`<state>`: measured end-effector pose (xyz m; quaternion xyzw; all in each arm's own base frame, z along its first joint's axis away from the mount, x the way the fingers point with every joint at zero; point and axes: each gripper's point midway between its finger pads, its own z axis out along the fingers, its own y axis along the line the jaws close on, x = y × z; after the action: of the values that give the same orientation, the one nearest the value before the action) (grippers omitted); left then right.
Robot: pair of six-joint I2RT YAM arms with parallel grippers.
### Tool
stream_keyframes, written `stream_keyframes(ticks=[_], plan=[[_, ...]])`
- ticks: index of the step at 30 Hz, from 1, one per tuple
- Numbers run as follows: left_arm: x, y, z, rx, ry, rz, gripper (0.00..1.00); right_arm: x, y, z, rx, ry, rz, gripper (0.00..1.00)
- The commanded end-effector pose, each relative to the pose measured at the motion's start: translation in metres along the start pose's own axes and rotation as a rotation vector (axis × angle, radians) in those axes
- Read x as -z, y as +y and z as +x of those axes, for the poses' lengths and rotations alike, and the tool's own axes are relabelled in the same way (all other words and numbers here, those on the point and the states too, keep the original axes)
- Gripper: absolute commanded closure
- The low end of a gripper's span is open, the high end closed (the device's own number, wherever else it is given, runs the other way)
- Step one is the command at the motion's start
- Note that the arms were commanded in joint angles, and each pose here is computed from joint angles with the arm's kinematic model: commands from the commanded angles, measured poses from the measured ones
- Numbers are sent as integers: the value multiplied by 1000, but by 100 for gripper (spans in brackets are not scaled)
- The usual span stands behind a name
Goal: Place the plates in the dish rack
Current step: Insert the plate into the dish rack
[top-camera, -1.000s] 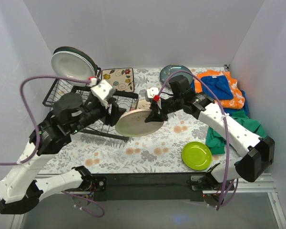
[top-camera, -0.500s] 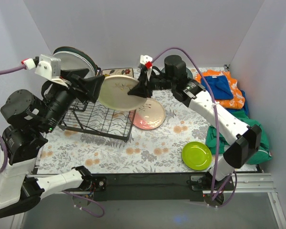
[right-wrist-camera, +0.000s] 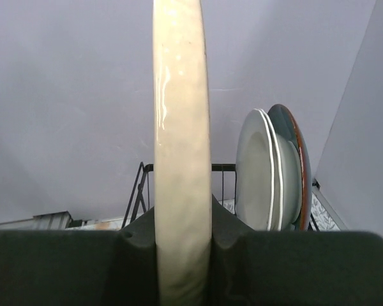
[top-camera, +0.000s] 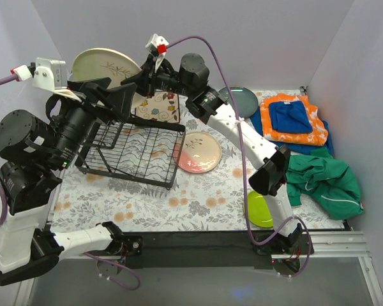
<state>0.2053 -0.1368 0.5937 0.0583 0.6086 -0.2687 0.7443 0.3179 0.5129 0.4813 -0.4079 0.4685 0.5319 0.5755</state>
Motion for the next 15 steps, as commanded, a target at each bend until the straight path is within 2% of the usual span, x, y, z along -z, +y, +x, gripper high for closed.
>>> stream_keyframes(ticks=[1,7,15], plan=[[3,6,-14,14,-51,-29,30,-9,14,-86,118,-301,33,99],[5,8,-20,9,-71,-37,29,-24,2,-83,181,-391,89,99],[10,13,-18,14,-81,-54,28,-43,-1,-53,256,-402,100,99]])
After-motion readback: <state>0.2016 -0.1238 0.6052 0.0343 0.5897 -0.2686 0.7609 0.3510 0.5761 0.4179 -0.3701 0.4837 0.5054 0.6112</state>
